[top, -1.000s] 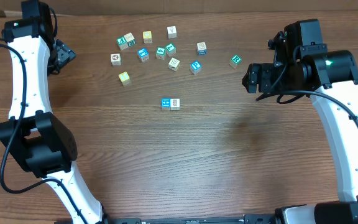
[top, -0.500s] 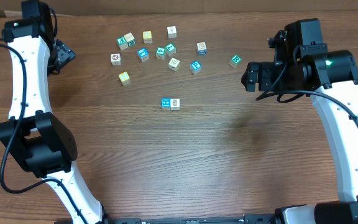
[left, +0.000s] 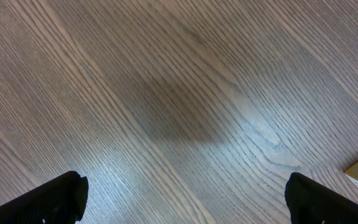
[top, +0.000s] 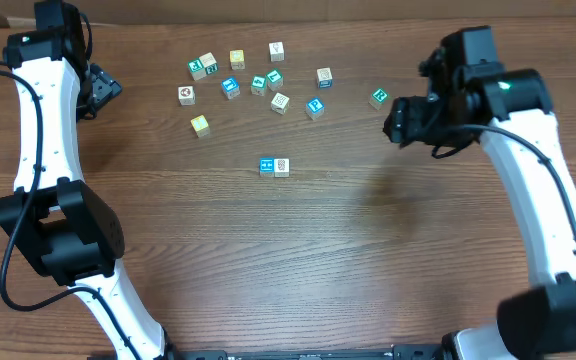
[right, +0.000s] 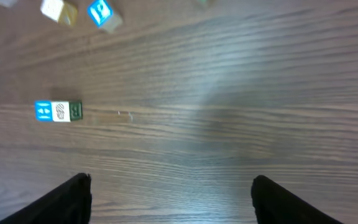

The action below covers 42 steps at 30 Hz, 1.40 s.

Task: Form a horizontal line
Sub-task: 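Move the right gripper left and grasp the blue P block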

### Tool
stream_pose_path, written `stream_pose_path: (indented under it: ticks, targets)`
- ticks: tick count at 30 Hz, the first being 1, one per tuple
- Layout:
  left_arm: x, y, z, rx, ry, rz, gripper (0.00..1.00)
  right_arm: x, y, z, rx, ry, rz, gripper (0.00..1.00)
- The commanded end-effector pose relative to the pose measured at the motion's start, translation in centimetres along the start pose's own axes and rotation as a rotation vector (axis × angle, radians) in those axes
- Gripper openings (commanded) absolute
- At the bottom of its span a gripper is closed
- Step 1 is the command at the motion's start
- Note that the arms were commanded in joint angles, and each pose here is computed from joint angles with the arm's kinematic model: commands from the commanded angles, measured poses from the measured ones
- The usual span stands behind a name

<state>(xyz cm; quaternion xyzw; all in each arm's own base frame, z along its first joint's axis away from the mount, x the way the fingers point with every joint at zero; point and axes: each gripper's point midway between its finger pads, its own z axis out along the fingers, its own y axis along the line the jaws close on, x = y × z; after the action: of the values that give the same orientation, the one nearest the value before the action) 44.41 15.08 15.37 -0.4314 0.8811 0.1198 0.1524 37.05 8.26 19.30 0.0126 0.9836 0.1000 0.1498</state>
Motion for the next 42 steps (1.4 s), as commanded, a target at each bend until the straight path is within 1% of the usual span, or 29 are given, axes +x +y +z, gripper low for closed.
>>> stream_pose_path:
  ticks: [1,4,7,12,14,18,21,24,27,32,37,40,42]
  targets:
    - [-0.3,0.1,-0.5,-0.001,-0.016,0.003,1.0,0.5,1.2,2.3,-0.017,0.055,-0.02,0.77]
    - [-0.3,0.1,-0.5,-0.001,-0.016,0.003,1.0,0.0,2.5,4.1,-0.025,0.056,-0.055,0.75]
    - [-0.3,0.1,-0.5,-0.001,-0.016,0.003,1.0,-1.2,4.0,5.0,-0.033,0.005,-0.098,0.75]
    - [-0.3,0.1,-0.5,-0.001,-0.016,0.003,1.0,-3.5,6.0,5.1,-0.024,-0.115,-0.156,0.75]
    - [-0.3,0.1,-0.5,-0.001,-0.016,0.003,1.0,-5.0,6.7,4.9,0.001,-0.192,-0.178,0.75]
    - [-0.3,0.1,-0.5,-0.001,-0.016,0.003,1.0,-7.1,8.7,4.6,-0.029,-0.293,-0.225,0.76]
    - [-0.3,0.1,-0.5,-0.001,-0.016,0.003,1.0,-8.2,9.3,5.2,-0.035,-0.334,-0.277,0.75]
    - [-0.3,0.1,-0.5,-0.001,-0.016,0.003,1.0,-9.1,9.5,7.2,-0.025,-0.345,-0.357,0.75]
    - [-0.3,0.0,-0.5,-0.001,-0.015,0.004,1.0,-9.7,9.6,9.6,-0.016,-0.346,-0.407,0.7]
    - [-0.3,0.2,-0.5,-0.002,-0.015,0.001,1.0,-10.1,9.5,14.2,-0.015,-0.326,-0.433,0.7]
    - [-0.1,-0.3,-0.6,0.002,-0.016,0.01,1.0,-9.1,11.0,17.3,-0.116,-0.286,-0.5,0.7]
    - [-0.1,-0.2,-0.6,0.002,-0.016,0.009,1.0,-8.8,10.8,18.9,-0.116,-0.27,-0.499,0.66]
    - [-0.1,-0.2,-0.6,0.002,-0.016,0.009,1.0,-8.8,10.7,19.6,-0.116,-0.268,-0.499,0.65]
